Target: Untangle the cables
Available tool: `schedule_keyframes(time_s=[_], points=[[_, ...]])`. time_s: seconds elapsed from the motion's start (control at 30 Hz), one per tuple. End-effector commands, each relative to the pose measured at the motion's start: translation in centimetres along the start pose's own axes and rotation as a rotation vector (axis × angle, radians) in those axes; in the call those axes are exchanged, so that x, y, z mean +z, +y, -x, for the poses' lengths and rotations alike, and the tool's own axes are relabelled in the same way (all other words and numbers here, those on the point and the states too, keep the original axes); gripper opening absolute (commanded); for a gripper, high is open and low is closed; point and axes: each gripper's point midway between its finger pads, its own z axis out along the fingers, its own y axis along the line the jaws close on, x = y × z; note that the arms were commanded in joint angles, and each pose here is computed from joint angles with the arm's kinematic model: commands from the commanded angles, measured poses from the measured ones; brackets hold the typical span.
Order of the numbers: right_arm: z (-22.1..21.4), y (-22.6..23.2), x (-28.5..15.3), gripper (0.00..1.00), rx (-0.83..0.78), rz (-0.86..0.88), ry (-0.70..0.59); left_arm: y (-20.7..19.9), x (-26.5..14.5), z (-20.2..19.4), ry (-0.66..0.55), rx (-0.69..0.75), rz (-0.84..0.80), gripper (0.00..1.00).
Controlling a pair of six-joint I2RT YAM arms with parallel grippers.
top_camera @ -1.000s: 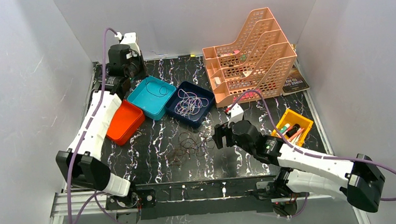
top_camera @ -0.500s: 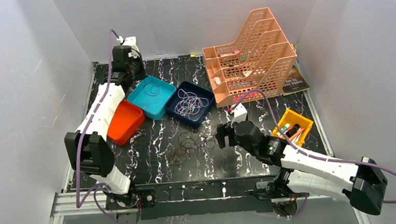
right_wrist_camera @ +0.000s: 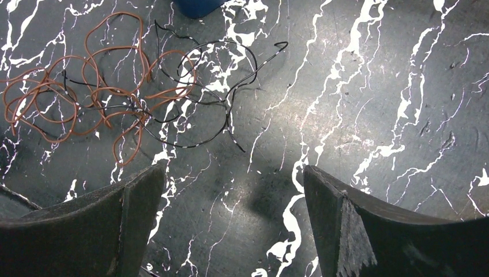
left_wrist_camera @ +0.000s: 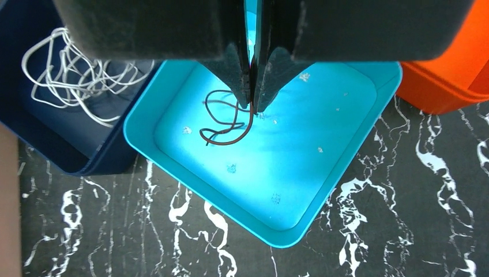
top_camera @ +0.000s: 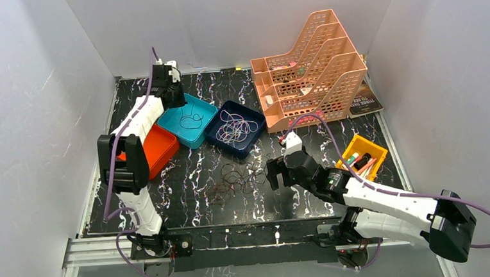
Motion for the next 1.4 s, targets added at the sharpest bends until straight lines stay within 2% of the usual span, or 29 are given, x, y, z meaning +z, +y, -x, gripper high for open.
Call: schedule_keyframes(time_s=[0.0,0.1,0.2,0.3,0.57,0.7,0.97,1.13,1.37], points=[[2.4,1.2,-0.7,0.98,0.024,0.040,-0.051,0.1,1.1,1.0,-0.003,-0.013,-0.020,0.03],[2.3,1.1,-0.7,0.98,0.022,0.035,-0.047,0.3,2.3,0.3,0.024,-0.020,-0.019,0.12],[2.3,1.1,-0.9,0.98,0.022,0.035,-0.048,0.6,2.6,0.3,0.026,-0.029,-0.011,0.30],[2.5,1.1,-1.0,0.98,0.024,0.039,-0.053,0.7,2.3,0.7,0.014,-0.034,-0.005,0.43],[2.9,1.1,-1.2,0.98,0.022,0.043,-0.070,1.4,0.1,2.0,-0.038,-0.026,0.031,0.59],[3.2,1.3,-1.3,0.98,0.018,0.052,-0.080,1.5,-0.9,2.2,-0.052,-0.025,0.031,0.62],[3.9,2.0,-1.8,0.98,0.018,0.090,-0.097,0.3,-4.9,0.9,-0.062,-0.080,-0.036,0.63],[4.5,2.5,-2.0,0.98,0.030,0.111,-0.108,-1.3,-8.0,-3.2,-0.032,-0.143,-0.110,0.63],[4.1,3.3,-1.4,0.98,0.020,0.142,-0.078,-4.8,-13.0,-9.1,-0.013,-0.135,-0.209,0.62]])
